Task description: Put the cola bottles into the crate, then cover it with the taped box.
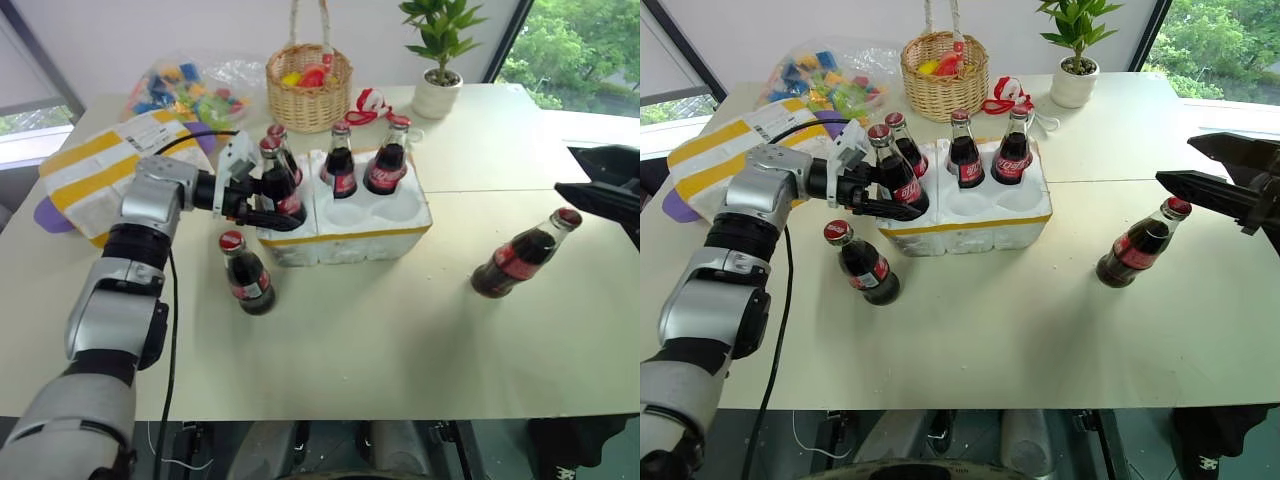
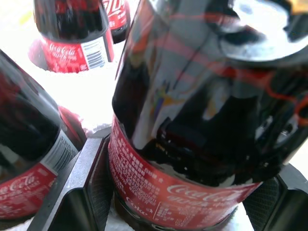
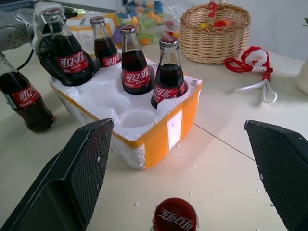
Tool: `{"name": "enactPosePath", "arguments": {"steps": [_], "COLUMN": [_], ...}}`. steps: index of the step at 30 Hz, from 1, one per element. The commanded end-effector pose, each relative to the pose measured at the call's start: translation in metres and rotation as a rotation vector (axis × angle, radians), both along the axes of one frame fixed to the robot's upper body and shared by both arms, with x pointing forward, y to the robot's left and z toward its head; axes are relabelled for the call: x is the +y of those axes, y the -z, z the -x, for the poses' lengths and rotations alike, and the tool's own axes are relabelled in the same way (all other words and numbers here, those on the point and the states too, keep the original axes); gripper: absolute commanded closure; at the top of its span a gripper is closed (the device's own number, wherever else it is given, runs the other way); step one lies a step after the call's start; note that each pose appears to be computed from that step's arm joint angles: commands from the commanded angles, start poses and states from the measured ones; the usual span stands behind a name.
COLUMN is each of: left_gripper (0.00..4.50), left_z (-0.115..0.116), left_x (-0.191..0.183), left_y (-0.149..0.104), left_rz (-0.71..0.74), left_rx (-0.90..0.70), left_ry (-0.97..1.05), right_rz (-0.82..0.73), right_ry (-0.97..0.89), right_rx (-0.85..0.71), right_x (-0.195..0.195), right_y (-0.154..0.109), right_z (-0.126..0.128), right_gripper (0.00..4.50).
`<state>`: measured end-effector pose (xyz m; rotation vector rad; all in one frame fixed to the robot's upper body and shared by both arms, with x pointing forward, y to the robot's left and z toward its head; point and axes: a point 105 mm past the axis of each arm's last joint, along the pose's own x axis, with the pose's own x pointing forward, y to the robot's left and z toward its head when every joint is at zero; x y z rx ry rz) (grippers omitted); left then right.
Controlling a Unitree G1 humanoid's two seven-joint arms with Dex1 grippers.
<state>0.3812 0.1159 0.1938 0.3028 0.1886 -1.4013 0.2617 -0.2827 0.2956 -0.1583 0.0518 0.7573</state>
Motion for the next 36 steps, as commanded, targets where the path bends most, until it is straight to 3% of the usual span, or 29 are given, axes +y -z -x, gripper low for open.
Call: {"name": "enactPosePath", "arguments": {"steps": [1, 7, 12, 16, 20, 28, 36], "left_gripper": [0.18, 0.03, 0.03, 0.03, 0.03, 0.03, 0.03], "left_z": [-0.008, -0.010, 0.001, 0.019, 0.053, 0.121, 0.149], "left_x": [0.010, 0.017, 0.042, 0.062, 0.083, 0.111, 0.097], "left_y": [-0.007, -0.017, -0.049, -0.071, -0.082, -0.057, -0.015], "left_rz": [0.021, 0.053, 0.106, 0.138, 0.134, 0.001, -0.046], "left_rx": [-0.042, -0.066, -0.092, -0.105, -0.090, 0.031, 0.093], "left_ry": [-0.076, -0.118, -0.151, -0.177, -0.181, -0.215, -0.198], "right_rz": [0.006, 0.014, 0.046, 0.060, 0.079, 0.117, 0.145], "right_ry": [-0.011, -0.017, -0.054, -0.081, -0.121, -0.204, -0.288], "right_rx": [-0.049, -0.052, -0.053, -0.061, -0.054, -0.045, -0.025], "right_x": [0.002, 0.004, 0.006, 0.008, 0.012, 0.023, 0.032], "right_y": [-0.010, -0.010, -0.013, -0.019, -0.019, -0.022, -0.026], "right_z": [-0.002, -0.010, -0.017, -0.026, -0.037, -0.054, -0.055], "right_gripper": [0.00, 0.00, 0.00, 0.00, 0.00, 0.00, 0.00]}}
